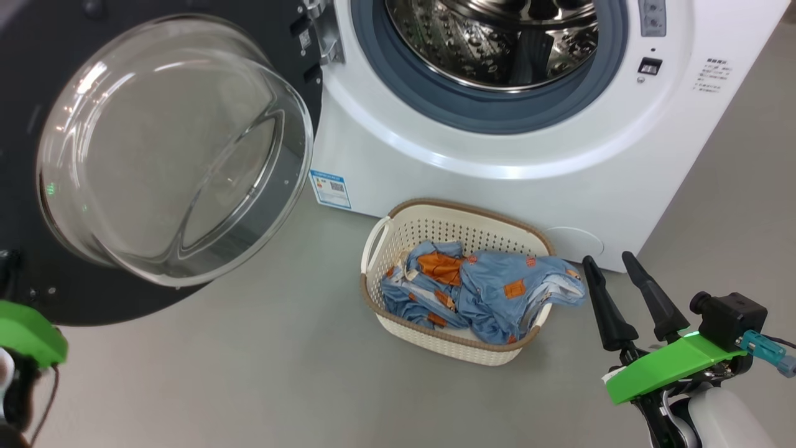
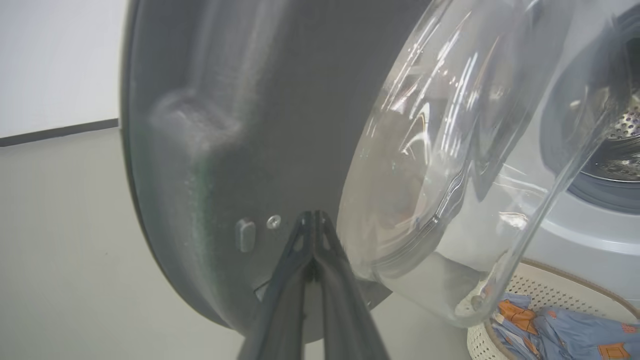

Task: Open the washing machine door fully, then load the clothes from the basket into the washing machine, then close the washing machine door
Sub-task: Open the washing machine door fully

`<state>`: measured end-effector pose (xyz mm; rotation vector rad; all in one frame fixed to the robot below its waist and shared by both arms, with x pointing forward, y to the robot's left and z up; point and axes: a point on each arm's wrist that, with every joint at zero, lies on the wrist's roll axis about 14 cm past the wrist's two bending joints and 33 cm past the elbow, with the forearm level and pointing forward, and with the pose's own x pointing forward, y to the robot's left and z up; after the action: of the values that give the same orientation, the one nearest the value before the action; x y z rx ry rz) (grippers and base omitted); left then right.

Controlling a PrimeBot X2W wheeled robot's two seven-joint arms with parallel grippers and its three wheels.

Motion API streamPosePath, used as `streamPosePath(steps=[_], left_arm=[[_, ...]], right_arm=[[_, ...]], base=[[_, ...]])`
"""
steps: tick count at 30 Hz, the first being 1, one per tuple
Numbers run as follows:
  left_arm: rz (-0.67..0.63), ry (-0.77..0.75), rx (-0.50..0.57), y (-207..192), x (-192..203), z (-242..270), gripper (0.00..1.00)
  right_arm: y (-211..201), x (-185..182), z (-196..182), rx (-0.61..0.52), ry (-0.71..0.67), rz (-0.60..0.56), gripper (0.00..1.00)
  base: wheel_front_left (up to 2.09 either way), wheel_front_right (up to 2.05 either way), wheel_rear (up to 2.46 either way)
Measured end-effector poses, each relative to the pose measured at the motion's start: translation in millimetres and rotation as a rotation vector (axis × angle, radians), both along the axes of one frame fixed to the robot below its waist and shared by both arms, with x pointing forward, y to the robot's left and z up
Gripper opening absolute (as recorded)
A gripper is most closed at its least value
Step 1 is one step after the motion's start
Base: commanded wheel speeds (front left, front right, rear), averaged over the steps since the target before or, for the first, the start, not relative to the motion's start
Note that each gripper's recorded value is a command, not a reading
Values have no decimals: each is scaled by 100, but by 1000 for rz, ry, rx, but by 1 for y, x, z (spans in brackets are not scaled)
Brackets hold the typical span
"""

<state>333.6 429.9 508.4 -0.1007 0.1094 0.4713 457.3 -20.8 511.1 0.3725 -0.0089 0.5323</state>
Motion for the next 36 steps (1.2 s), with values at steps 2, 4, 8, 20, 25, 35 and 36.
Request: streamPosePath(steps=[2, 4, 8, 20, 25, 35, 36], left_arm=[[-10, -14, 0, -4, -2, -1, 50], [-18, -25, 1, -9, -4, 0, 100], [-51, -62, 3, -26, -3, 2, 100], [-168, -158, -22, -89, 7, 13, 100], [-216, -195, -32, -113, 13, 21, 100], [-331, -237, -66, -168, 25, 29, 100], [-345, -241, -71, -173, 27, 29, 100]], right_arm=[[-1, -2, 3, 0, -5, -1, 100], [-3, -4, 5, -1, -9, -4, 100], [-8, -10, 4, -10, -8, -14, 100], [-35, -21, 18, -23, -45, -69, 100], [-49, -24, 20, -27, -53, -102, 100], [-88, -36, 27, -52, -75, -188, 100], [-93, -38, 27, -55, -77, -198, 100]], base=[[0, 0, 0], [0, 0, 0], [0, 0, 0], [0, 0, 0], [0, 0, 0], [0, 0, 0], [0, 0, 0]])
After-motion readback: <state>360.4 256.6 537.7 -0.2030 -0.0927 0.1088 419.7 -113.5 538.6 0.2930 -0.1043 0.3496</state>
